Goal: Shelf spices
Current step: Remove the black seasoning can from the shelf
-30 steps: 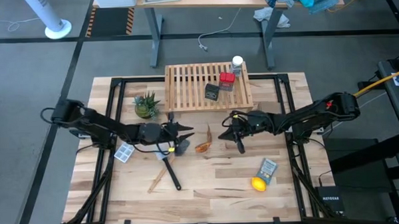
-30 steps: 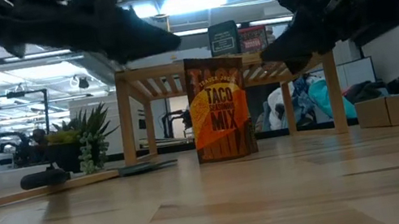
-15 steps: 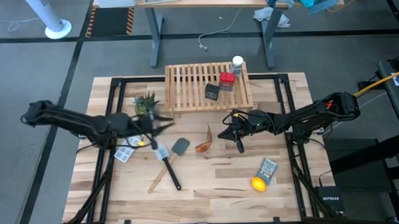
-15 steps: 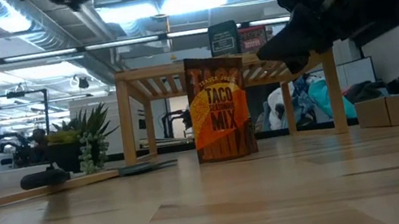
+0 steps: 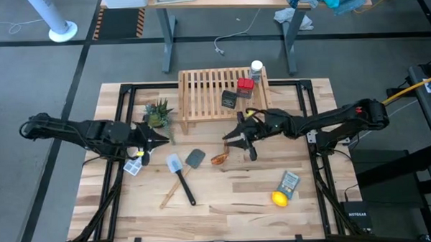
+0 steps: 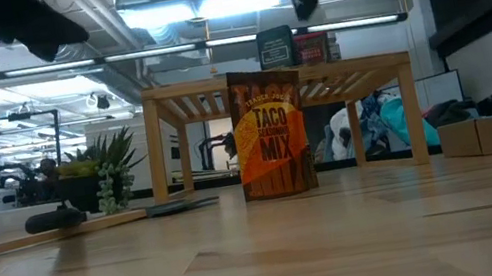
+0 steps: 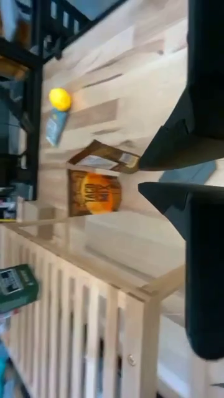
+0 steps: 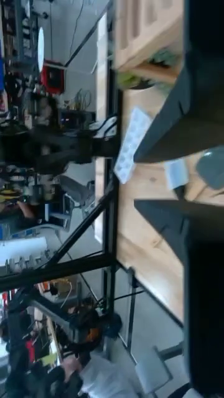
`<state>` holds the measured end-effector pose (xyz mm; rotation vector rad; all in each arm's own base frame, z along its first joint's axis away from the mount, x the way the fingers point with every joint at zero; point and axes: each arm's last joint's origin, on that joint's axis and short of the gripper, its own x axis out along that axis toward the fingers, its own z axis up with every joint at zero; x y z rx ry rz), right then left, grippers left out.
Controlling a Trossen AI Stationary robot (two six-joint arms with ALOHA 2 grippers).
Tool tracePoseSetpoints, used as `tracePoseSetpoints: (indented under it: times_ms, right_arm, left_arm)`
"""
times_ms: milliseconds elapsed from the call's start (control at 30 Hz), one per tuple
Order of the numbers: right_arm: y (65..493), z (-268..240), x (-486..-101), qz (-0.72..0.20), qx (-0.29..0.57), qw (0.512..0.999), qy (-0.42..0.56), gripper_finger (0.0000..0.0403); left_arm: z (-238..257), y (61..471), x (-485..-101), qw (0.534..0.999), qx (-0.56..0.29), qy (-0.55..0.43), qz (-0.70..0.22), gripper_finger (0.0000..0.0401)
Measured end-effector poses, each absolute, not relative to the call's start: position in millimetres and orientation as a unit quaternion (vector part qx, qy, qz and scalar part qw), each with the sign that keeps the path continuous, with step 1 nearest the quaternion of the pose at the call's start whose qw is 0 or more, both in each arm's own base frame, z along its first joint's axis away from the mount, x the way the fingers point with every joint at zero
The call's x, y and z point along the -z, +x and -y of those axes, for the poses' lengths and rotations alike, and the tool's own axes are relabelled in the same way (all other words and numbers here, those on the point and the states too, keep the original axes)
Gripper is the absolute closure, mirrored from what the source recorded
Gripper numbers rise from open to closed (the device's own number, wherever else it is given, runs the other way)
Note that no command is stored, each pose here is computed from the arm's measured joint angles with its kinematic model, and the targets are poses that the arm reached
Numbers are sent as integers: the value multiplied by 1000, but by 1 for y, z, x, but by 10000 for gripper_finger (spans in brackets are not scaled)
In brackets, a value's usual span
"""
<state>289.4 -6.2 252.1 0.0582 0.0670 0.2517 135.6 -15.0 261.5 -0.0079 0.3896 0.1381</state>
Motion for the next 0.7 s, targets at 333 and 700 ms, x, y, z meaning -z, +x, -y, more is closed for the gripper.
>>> tracePoseSetpoints:
  times_ms: [333,700]
  right_arm:
    - [305,14,-300,-171,-10,985,3,161]
    - [298,20,-305,-272,100,957,-17,157]
  left_arm:
    - [16,142,-256,974,-67,14,-215,328]
    - [16,142,-256,974,-64,27,-215,352]
